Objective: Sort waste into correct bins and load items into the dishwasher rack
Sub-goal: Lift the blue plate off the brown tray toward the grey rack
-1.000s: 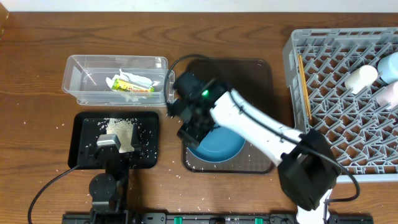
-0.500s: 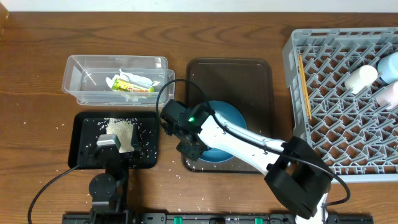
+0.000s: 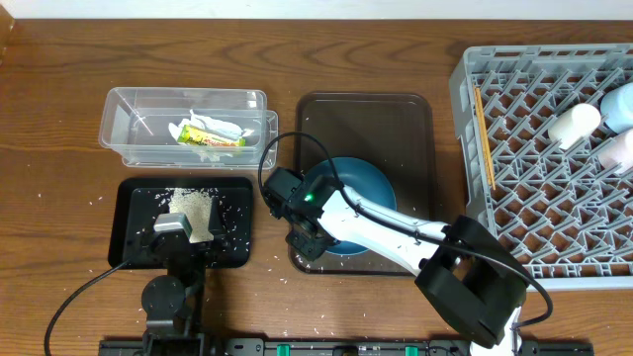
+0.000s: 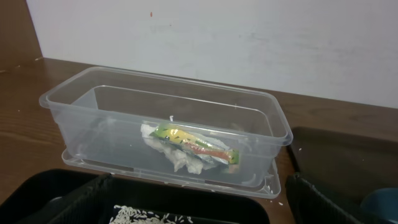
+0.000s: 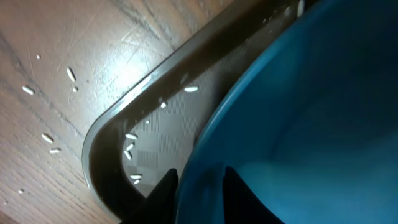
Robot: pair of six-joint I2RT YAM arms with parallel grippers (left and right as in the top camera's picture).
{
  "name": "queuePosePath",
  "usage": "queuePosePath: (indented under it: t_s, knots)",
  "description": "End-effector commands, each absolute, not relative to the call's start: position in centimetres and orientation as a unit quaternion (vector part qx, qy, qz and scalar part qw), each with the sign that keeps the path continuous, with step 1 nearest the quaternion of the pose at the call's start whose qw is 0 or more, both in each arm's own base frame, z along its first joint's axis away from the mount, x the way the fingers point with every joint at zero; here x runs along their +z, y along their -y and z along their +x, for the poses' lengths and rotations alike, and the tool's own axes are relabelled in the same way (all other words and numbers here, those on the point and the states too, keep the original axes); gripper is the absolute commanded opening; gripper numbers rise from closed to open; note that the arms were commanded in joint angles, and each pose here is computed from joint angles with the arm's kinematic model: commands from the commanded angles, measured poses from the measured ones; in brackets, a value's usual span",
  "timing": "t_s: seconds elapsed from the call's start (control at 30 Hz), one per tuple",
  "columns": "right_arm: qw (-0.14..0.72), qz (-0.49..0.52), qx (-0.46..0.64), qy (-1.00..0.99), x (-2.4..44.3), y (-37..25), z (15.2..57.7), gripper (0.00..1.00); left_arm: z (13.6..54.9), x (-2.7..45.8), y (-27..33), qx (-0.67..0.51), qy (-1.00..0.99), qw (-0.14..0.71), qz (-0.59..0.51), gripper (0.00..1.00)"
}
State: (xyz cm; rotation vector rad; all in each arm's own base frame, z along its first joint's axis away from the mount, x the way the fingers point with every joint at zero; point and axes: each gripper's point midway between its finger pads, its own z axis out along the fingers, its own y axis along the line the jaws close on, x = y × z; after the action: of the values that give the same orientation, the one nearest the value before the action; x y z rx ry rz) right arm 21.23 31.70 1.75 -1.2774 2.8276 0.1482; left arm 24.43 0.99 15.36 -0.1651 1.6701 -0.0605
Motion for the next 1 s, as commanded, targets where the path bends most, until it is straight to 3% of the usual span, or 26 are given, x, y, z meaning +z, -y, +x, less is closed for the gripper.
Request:
queuePosePath:
  t_s: [0.0,0.17,0.47,0.73,0.97]
  knots:
    - [0.03,-0.392,0.052,-0.918,2.4,-32.5,21.7,0.18,24.3,13.6,-1.4,-0.016,-0.756,0.65,-0.079,0.89]
    - [0.049,-0.388,0.064,-0.918,5.2,-33.9,23.1,0.02,24.3,13.6,-1.4,-0.016,-0.756,0.65,-0.079,0.89]
    - [0.097,-0.339,0.083,-0.932,13.6,-33.2,28.8,0.01,24.3,13.6,-1.4,-0.016,-0.756,0.65,-0.079,0.89]
    - [0.146,-0.191,0.093,-0.966,22.2,-24.2,35.7,0.01,24.3,13.6,-1.4,-0.016,-0.756,0.65,-0.079,0.89]
    - [0.174,-0.072,0.144,-0.971,28.4,-15.1,35.4,0.01,24.3,13.6,-1.4,-0.016,-0.756,0.65,-0.079,0.89]
